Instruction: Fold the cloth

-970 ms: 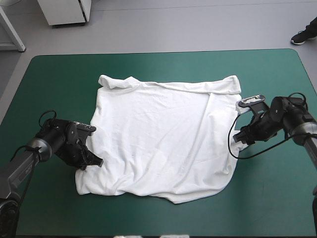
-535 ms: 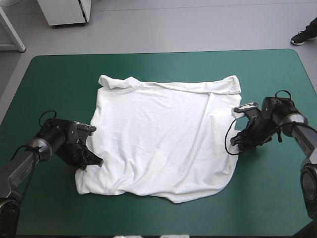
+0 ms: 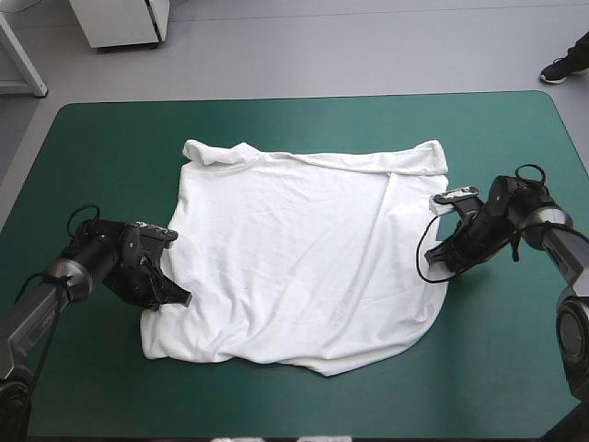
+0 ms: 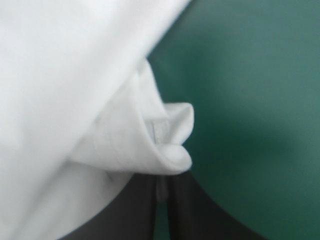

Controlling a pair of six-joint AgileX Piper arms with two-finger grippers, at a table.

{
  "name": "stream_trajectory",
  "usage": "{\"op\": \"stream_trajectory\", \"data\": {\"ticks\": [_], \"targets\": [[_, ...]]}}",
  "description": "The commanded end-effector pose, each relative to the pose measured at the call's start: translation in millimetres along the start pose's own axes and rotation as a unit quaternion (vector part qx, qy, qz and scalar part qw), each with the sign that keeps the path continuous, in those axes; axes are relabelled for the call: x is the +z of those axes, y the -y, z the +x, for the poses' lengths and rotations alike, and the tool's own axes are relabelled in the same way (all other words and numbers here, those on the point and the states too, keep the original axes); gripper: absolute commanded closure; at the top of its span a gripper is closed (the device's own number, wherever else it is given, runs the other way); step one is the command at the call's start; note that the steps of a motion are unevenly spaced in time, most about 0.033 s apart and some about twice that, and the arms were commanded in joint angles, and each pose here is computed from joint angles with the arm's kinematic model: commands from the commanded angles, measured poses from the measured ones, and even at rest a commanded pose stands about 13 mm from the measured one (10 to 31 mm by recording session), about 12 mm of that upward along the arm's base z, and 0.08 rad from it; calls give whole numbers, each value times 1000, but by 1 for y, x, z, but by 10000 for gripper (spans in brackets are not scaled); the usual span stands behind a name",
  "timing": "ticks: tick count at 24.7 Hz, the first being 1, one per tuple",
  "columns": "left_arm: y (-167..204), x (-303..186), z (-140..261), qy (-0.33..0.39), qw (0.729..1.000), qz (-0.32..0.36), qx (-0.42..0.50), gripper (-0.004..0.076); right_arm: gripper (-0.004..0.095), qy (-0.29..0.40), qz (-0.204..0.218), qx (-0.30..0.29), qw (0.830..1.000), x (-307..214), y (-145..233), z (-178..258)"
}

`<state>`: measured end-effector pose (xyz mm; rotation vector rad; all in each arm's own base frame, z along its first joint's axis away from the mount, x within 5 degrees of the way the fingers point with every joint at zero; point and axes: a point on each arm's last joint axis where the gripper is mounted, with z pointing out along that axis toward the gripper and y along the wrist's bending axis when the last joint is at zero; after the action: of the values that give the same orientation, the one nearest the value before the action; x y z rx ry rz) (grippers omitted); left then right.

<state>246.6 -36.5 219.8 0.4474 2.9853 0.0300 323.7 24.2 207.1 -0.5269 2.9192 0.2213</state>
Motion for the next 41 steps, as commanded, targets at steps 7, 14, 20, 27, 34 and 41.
{"op": "stream_trajectory", "data": {"ticks": [7, 14, 20, 27, 34, 41], "targets": [[-2, -90, -8, 121, 993, -14, -1, 733, 921, 98, -58, 3, 994, -76, -25, -27], [-3, -219, 8, 304, 952, -42, -5, 733, 921, 297, -10, -35, 954, -239, -63, -2], [-1, -313, 27, 469, 881, -60, -8, 733, 921, 460, 35, -65, 885, -339, -91, 32], [3, -434, 73, 711, 696, -99, -7, 733, 921, 664, 91, -98, 736, -445, -121, 75], [10, -465, 106, 763, 638, -101, 7, 733, 921, 745, 108, -122, 647, -491, -146, 127], [20, -467, 157, 755, 650, -83, 12, 733, 921, 740, 100, -126, 654, -491, -167, 187]]}}
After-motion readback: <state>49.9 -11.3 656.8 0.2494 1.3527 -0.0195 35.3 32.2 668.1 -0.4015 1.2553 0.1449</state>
